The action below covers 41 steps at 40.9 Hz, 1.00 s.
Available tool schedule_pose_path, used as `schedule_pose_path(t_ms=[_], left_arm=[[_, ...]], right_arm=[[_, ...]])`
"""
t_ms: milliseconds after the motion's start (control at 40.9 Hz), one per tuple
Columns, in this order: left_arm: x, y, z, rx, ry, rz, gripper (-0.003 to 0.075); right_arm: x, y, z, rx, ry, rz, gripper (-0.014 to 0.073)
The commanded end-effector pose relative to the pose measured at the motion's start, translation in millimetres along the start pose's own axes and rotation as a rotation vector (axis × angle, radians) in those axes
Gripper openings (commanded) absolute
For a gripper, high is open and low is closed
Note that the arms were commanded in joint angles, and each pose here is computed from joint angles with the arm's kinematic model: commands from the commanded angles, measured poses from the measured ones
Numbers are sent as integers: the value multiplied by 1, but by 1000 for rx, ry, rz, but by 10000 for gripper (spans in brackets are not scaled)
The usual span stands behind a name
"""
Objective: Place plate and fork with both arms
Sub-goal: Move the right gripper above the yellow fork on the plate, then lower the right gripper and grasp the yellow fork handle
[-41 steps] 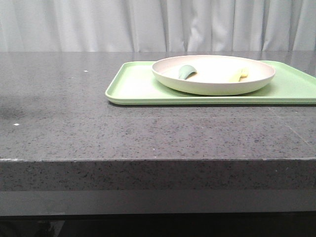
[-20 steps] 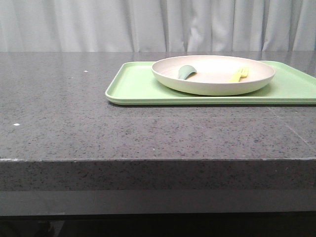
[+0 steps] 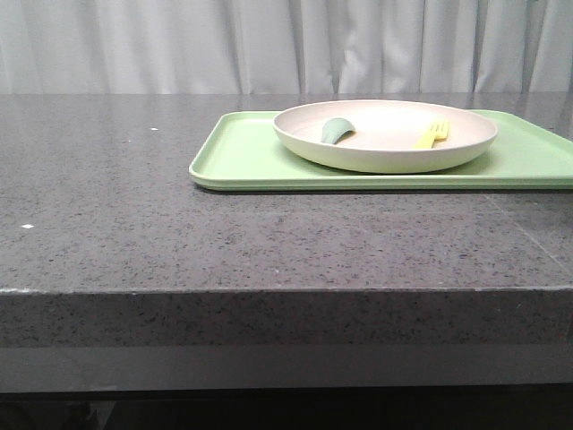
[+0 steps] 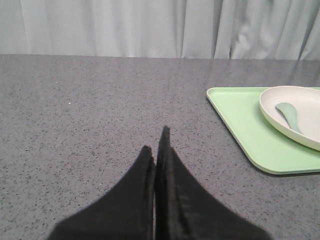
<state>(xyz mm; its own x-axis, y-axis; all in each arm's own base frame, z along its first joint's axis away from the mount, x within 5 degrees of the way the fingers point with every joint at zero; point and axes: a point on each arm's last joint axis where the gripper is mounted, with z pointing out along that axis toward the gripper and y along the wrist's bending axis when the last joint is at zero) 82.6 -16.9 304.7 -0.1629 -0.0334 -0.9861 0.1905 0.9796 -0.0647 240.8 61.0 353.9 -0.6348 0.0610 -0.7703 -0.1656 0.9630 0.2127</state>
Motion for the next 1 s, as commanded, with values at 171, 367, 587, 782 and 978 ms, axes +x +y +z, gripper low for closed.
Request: schedule_pose_path(t_ms=[171,367,587,782,978], left_arm=[[-15,-1,-1,9,-102,-15,-18],[-15,-1,-1,9,-102,-15,-18],[-15,-1,-1,9,-102,-15,-18],[-15,-1,-1,9,-102,-15,-18],[-15,-1,-1,9,-102,-15,-18]], right_arm=[[-46,25,66,-41,98,63,547],[-56,15,110,-1,200,121,510],[-53,7,135,24,239,163,510],[-48,5,151,26,249,174,510],[-45,3,163,28,256,181,510]])
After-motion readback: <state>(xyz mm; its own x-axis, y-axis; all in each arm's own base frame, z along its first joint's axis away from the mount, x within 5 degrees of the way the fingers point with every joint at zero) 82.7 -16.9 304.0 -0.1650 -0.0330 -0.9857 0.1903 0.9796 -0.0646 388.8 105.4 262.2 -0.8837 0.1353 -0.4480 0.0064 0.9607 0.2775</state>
